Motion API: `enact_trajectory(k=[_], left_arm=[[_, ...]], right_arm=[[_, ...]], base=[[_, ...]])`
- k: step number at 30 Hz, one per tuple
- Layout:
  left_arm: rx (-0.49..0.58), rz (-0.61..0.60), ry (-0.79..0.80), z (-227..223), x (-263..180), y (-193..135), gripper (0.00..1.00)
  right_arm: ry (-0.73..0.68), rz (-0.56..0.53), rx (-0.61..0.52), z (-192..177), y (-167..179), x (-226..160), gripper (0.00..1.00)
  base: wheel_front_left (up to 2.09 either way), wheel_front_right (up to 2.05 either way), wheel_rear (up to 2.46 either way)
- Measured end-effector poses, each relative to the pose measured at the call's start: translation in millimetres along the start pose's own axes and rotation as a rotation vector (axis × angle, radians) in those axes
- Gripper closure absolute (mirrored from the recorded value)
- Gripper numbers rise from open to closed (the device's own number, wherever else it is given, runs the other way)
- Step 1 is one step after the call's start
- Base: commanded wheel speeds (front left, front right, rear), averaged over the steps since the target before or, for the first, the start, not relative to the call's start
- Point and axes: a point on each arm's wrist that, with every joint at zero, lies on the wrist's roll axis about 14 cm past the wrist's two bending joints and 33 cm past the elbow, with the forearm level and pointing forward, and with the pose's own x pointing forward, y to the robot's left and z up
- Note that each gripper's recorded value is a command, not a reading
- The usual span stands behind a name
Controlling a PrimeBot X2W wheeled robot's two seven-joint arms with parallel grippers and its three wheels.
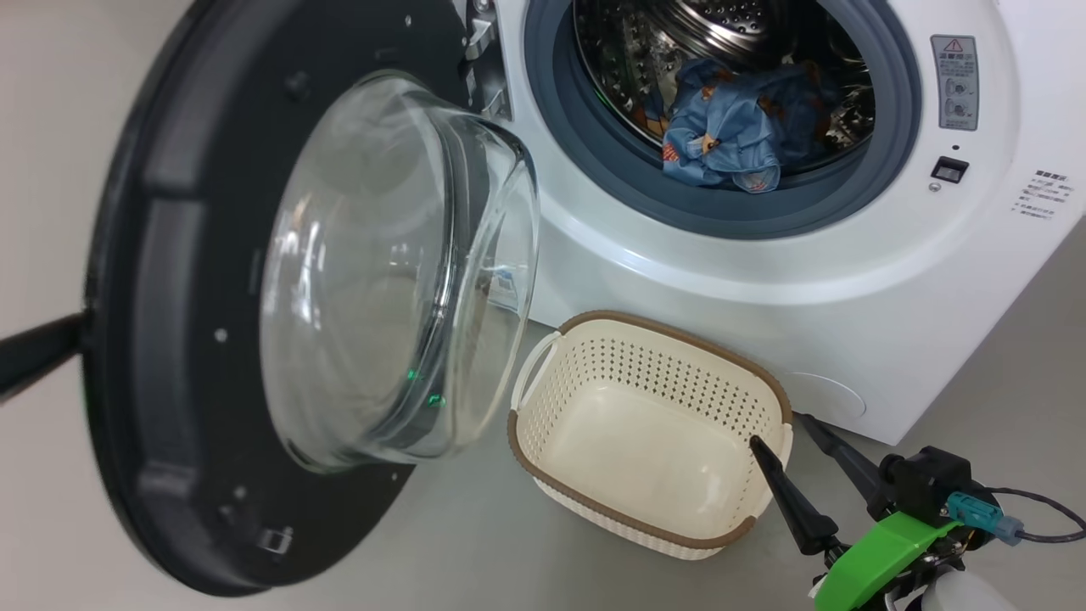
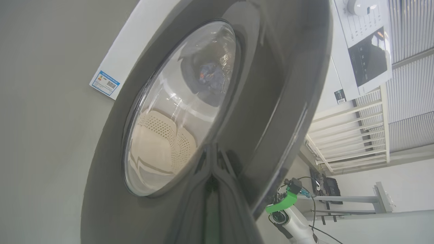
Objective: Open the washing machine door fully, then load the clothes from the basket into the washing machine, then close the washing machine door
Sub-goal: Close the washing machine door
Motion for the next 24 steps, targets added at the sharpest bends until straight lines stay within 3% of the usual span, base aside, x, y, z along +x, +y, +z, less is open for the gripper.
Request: enact_trajectory(k=[24], left_arm=[[0.157, -0.324, 0.286, -63, 88, -96, 1.00]], right_arm=[[-0.037, -0.164, 0.027, 5, -37, -41, 0.00]], base=[[0.00, 0.00, 0.00]])
